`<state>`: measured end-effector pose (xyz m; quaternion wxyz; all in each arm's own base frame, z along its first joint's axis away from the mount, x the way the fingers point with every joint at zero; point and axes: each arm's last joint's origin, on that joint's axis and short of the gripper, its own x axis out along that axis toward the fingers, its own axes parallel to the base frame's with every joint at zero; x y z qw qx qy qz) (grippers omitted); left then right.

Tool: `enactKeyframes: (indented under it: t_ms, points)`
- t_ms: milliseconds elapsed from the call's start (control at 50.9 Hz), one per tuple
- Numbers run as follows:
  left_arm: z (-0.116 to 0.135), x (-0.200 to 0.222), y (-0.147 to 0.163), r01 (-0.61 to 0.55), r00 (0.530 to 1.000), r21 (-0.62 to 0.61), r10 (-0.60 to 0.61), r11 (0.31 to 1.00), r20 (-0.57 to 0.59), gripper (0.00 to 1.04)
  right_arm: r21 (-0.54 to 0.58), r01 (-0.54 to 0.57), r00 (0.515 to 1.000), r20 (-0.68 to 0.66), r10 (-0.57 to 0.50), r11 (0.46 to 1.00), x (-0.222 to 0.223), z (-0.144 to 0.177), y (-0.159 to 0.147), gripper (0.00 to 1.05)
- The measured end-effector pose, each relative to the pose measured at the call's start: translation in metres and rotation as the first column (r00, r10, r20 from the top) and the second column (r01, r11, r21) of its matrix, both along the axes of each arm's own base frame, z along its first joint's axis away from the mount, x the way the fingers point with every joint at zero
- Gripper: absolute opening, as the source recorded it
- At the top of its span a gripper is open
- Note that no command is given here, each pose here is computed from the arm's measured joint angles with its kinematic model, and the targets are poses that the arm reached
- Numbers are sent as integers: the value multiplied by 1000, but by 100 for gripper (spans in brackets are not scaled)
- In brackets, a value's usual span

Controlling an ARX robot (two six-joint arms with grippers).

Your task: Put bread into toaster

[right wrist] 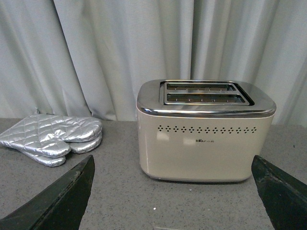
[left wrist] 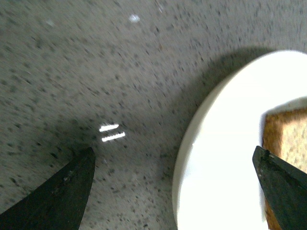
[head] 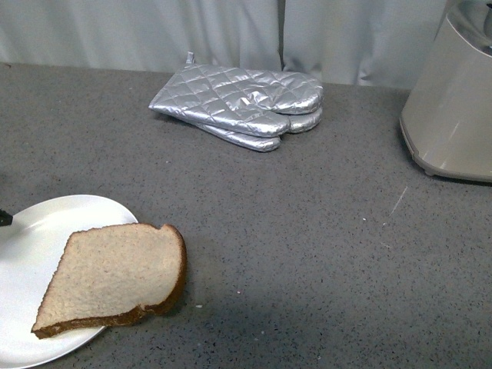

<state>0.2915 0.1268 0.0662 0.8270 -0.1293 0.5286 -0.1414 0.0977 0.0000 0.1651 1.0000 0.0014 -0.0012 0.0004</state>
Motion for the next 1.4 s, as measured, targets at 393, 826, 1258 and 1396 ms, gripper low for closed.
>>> enactKeyframes:
  t_ms: [393,826,1258,1396]
  points:
    - [-2,-1,-10,92,995,76,-90,993,-32,98,0,0,1000,0,0,1000,0,0,0,95]
    - [-5,-2,-14,99,993,115,-90,988,-81,42,0,0,1000,0,0,1000,0,0,0,95]
    - [4,8,-18,-60,998,55,61,997,-23,4,0,0,1000,0,0,1000,0,0,0,95]
    - [17,21,-36,-110,993,24,109,994,40,4,0,0,1000,0,0,1000,0,0,0,95]
